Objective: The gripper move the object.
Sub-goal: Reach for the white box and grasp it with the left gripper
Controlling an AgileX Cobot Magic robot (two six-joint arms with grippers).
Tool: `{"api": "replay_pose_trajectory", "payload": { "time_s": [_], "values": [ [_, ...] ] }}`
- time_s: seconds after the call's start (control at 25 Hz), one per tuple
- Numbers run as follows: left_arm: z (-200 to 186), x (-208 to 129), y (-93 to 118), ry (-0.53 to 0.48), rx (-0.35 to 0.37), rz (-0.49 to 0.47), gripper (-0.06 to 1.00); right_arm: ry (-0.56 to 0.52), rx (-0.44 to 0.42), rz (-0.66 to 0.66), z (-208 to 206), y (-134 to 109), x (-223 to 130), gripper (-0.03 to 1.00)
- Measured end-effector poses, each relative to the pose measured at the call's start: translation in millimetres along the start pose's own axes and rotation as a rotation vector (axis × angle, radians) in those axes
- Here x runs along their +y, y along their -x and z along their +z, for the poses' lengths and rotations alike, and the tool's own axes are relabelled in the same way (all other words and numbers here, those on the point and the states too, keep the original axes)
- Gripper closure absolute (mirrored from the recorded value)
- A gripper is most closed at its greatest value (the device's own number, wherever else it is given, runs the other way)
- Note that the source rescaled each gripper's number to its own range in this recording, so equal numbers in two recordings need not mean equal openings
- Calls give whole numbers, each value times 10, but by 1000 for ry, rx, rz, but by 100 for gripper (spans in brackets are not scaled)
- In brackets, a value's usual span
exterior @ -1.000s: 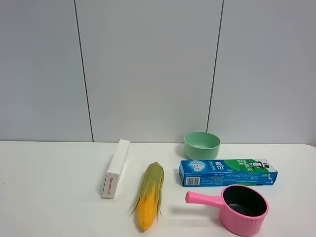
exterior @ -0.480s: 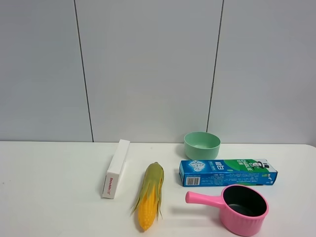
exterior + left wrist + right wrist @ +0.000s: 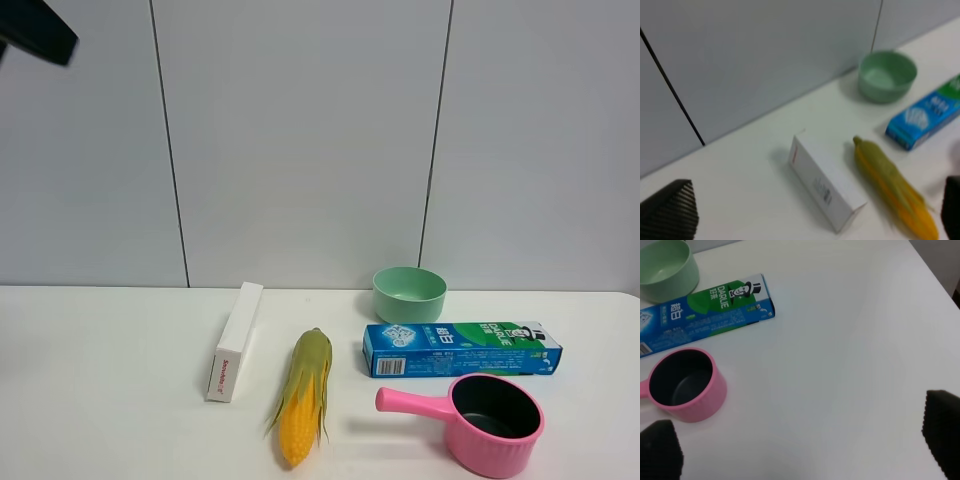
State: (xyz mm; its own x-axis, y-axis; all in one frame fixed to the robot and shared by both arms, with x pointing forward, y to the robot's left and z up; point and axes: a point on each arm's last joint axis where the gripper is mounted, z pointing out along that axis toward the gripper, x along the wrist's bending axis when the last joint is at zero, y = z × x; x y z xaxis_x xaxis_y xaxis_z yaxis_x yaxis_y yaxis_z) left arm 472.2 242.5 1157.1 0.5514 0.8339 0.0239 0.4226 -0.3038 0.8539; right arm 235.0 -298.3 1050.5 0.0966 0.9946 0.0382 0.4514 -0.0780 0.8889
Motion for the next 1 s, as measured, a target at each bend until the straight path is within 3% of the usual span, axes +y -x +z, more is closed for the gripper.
{"api": "replay_pose_trajectory", "payload": {
  "time_s": [0.16, 0.32, 0.48, 0.68, 1.0],
  "values": [
    [633, 70, 33, -137, -77, 43, -6, 0, 0, 0, 0, 0, 0, -3],
    [1209, 102, 151, -230, -116, 27, -6, 0, 0, 0, 0, 0, 0, -3],
    [1690, 83, 268, -302, -120, -90, -6, 0, 0, 0, 0, 0, 0, -3],
    [2158, -35, 367, -419, -113, -250, -6, 0, 0, 0, 0, 0, 0, -3],
    [2588, -353, 374, -548, 1, -296, -6, 0, 0, 0, 0, 0, 0, -3]
  ]
}}
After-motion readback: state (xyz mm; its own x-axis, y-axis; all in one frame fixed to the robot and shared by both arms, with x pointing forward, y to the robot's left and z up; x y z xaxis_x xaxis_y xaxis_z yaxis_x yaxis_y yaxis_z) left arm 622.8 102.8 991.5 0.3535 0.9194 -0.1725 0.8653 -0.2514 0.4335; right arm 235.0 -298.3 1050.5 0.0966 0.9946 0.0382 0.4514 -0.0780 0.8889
